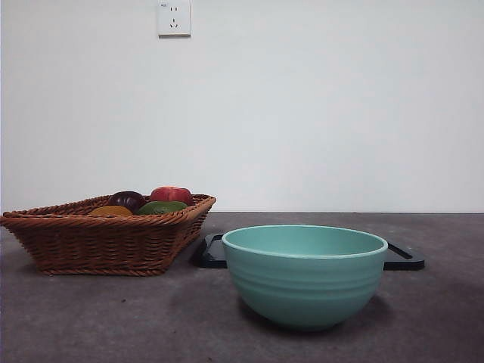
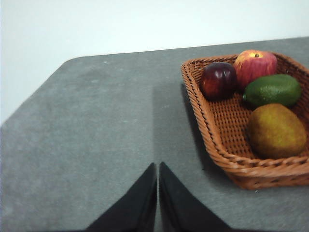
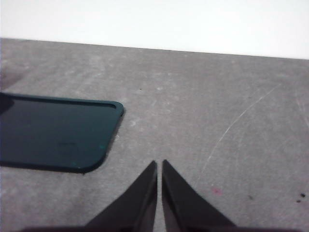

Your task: Pick up the wifruite, put it on the bowl, pick up the plate, put it on desk

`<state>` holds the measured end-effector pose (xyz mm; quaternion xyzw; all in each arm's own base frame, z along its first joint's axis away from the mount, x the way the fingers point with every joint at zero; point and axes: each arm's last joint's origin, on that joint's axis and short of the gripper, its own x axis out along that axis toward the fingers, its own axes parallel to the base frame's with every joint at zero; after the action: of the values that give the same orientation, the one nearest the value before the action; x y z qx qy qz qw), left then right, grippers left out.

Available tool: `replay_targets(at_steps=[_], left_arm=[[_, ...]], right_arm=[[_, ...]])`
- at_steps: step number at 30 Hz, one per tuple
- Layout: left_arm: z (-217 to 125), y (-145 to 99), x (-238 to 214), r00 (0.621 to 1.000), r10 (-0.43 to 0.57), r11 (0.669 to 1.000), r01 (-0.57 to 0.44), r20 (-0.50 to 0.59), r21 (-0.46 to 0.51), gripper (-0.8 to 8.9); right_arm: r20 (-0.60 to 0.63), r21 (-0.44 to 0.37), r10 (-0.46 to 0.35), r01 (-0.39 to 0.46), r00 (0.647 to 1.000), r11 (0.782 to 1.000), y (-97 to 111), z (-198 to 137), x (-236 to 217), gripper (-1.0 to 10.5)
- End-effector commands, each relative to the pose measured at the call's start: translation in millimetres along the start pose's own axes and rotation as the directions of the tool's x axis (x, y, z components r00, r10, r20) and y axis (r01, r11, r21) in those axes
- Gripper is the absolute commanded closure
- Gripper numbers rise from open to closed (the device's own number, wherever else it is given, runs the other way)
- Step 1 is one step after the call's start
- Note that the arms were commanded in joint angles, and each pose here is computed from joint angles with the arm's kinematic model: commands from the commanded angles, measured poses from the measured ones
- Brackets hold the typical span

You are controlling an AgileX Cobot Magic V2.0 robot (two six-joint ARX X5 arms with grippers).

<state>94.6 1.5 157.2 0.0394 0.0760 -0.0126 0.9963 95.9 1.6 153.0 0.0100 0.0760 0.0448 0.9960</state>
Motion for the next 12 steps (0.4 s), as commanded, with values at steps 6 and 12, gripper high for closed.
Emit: replay_targets(at_steps=[6, 12], left_arm=[[-4.2, 0.0, 1.1, 1.0, 0.002, 0.941, -0.007, -0.015, -0.338, 8.05], [0.7, 0.3, -0.6, 1.0, 0.002, 0.896, -0.004, -0.004, -0.445, 8.05]], right_arm=[[0.003, 0.182, 0.0, -0.001, 1.0, 0.983, -0.1, -0.5, 0.1, 9.4], [0.008, 0.272, 0.032, -0.033, 0.999, 0.962, 0.9, 1.1, -0.3, 9.4]])
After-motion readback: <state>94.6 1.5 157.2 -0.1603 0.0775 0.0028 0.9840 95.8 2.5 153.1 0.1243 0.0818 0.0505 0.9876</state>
